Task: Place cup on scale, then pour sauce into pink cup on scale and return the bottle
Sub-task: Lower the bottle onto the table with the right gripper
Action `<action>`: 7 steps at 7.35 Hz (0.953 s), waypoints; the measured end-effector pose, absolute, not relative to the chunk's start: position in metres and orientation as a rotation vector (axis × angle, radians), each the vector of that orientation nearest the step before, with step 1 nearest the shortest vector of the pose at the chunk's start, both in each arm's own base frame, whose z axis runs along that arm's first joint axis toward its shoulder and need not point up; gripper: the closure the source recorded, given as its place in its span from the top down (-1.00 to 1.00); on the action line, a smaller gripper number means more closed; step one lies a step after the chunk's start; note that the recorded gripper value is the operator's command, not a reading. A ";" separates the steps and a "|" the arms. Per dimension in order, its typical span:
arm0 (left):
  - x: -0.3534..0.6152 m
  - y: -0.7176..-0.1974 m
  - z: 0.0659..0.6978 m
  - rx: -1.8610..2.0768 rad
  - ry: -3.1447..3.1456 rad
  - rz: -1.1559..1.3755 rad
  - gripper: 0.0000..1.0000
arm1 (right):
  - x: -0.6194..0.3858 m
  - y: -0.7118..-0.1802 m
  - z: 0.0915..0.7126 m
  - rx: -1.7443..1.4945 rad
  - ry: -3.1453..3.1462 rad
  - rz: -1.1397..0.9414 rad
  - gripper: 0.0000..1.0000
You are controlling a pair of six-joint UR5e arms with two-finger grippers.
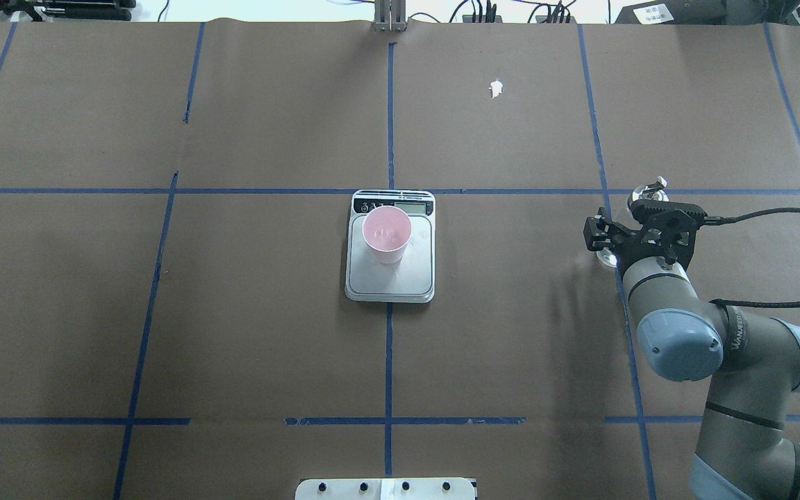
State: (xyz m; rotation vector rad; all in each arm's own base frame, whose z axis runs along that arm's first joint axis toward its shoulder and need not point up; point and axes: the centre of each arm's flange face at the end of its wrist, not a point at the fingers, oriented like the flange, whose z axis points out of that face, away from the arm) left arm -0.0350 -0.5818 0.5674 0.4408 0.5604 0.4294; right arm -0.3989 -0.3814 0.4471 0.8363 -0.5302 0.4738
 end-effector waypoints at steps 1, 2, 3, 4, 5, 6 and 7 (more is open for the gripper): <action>-0.035 -0.582 0.566 0.443 0.560 0.430 1.00 | -0.399 -0.381 0.446 0.837 -0.532 0.475 1.00; -0.035 -0.582 0.565 0.445 0.560 0.431 1.00 | -0.398 -0.381 0.445 0.837 -0.535 0.475 1.00; -0.035 -0.582 0.565 0.446 0.560 0.431 1.00 | -0.397 -0.380 0.443 0.834 -0.540 0.474 1.00; -0.035 -0.582 0.565 0.446 0.559 0.431 1.00 | -0.395 -0.378 0.441 0.827 -0.548 0.471 1.00; -0.035 -0.582 0.565 0.446 0.559 0.431 1.00 | -0.392 -0.375 0.439 0.821 -0.556 0.468 1.00; -0.035 -0.582 0.565 0.446 0.558 0.431 1.00 | -0.385 -0.368 0.440 0.807 -0.563 0.459 1.00; -0.035 -0.582 0.565 0.446 0.558 0.430 1.00 | -0.376 -0.359 0.441 0.792 -0.569 0.446 1.00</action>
